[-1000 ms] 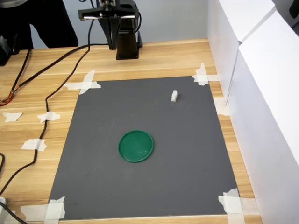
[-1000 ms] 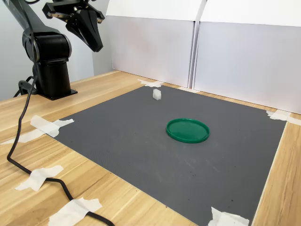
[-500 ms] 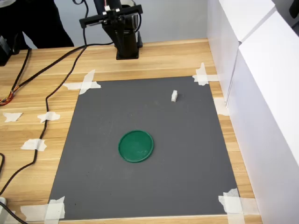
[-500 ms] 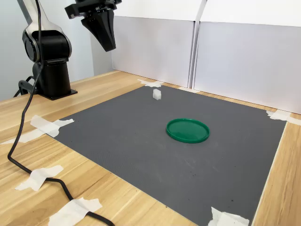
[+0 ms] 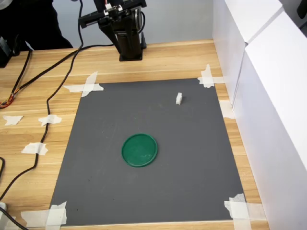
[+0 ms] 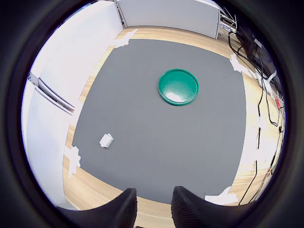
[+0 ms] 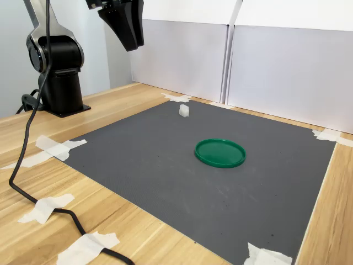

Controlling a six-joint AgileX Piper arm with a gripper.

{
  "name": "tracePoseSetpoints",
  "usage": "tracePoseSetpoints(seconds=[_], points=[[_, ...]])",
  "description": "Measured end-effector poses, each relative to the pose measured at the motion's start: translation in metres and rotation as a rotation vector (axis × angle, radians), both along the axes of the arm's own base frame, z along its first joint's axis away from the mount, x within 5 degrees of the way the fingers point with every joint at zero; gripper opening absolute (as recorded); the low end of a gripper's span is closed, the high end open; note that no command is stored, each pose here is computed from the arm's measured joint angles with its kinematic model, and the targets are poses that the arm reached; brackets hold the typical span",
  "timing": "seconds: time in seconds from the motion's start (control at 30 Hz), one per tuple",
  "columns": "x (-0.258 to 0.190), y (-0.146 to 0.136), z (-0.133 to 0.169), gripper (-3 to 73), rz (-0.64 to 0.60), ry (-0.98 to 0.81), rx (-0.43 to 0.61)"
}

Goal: Grasp a white terminal and put it on the green lid.

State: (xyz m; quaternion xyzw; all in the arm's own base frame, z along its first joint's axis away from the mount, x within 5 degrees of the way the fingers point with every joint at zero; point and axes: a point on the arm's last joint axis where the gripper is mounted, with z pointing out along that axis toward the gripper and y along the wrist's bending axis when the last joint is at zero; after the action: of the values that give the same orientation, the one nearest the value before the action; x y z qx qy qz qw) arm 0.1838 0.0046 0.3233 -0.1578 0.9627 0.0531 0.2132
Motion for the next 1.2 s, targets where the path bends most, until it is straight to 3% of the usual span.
tracePoseSetpoints(seconds=[0.47,0.67,1.03,1.2], points=[[0.017,-0.002,-0.008,61.3,0.104,-0.014,-0.054],[0.024,0.009,-0.013,63.2,0.145,-0.012,-0.089],[0.028,0.09,-0.041,63.2,0.332,0.099,-0.115],[0.031,0.12,-0.06,63.2,0.357,0.155,-0.11]])
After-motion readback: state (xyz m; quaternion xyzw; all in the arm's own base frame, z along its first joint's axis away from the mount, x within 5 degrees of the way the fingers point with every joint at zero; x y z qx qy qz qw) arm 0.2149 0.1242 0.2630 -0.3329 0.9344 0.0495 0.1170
